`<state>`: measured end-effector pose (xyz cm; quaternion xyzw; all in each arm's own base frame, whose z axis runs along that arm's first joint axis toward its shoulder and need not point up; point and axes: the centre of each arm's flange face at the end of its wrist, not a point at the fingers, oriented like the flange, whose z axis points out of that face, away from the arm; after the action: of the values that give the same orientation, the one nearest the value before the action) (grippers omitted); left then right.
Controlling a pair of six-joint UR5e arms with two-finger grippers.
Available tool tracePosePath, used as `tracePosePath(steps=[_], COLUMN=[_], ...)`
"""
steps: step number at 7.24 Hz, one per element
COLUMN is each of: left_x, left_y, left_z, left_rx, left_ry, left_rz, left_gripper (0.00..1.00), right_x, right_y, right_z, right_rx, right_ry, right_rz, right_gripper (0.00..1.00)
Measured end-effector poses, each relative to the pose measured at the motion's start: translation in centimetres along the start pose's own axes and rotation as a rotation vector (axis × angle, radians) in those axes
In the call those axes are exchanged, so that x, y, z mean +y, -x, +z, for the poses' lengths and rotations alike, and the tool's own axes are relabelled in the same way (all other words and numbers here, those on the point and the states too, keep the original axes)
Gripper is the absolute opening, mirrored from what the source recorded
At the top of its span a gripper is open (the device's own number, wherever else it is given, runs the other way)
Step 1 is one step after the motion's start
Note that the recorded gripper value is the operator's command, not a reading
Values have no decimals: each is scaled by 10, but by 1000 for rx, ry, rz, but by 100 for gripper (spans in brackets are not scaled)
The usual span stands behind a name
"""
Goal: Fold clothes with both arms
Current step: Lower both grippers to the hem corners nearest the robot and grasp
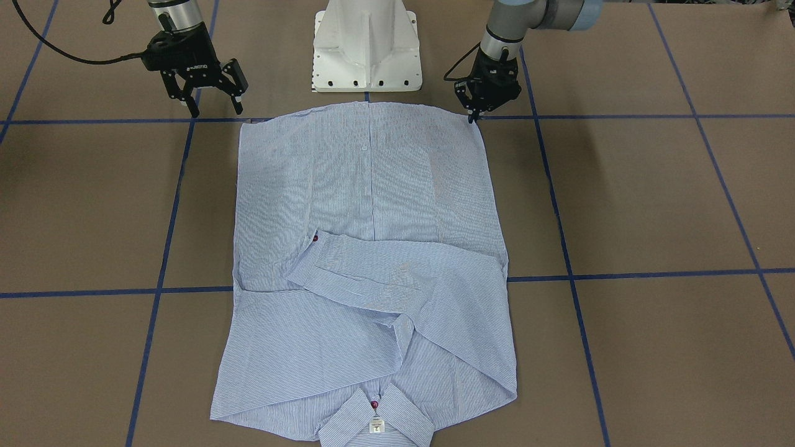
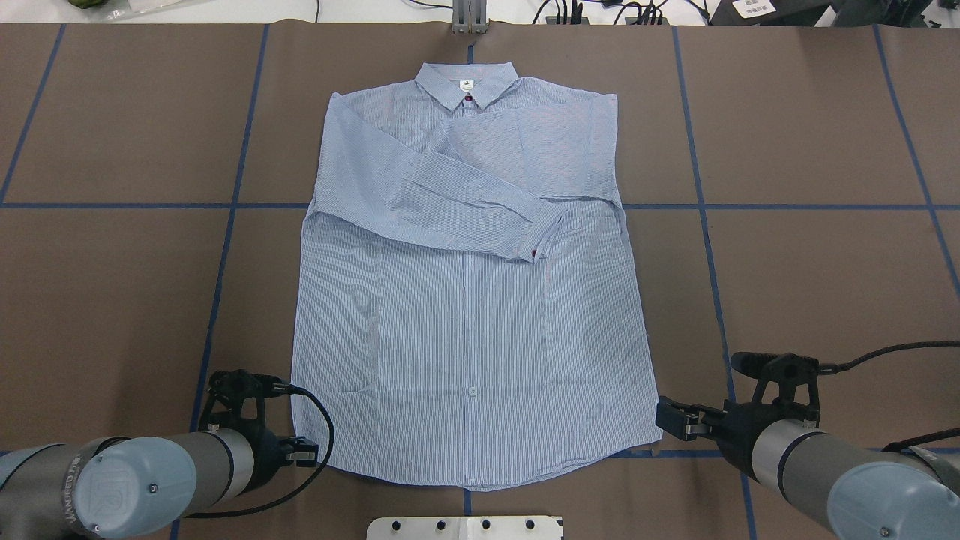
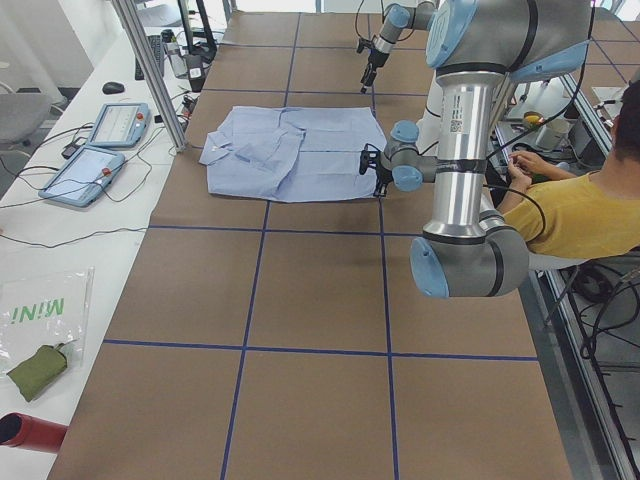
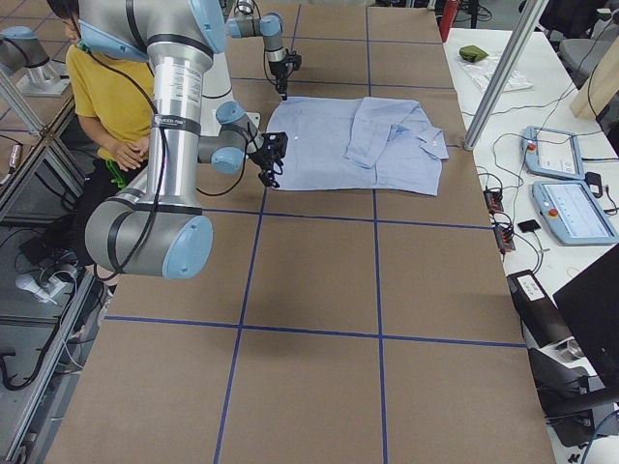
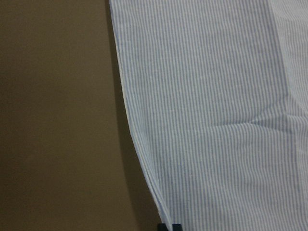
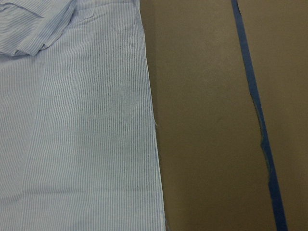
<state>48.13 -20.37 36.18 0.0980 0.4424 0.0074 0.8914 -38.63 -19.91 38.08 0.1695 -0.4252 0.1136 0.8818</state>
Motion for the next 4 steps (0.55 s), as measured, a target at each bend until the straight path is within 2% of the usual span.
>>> tracePosePath(steps=[1,2,4], left_x=[0,0,-1], left_y=[-2,-3,-7], left_z=[-1,-1,-3], left_rx=[4,7,20], left_ry=[0,0,-4], left_rz=[-1,-2,-5], left_gripper=[0,0,0], right_x=[5,11,21], right_y=[0,-1,-1], right_z=[3,7,14], right_rx=[1,2,-15], right_ry=[-13,-26,-32], right_rz=[19,43,82], right_gripper=[99,92,69])
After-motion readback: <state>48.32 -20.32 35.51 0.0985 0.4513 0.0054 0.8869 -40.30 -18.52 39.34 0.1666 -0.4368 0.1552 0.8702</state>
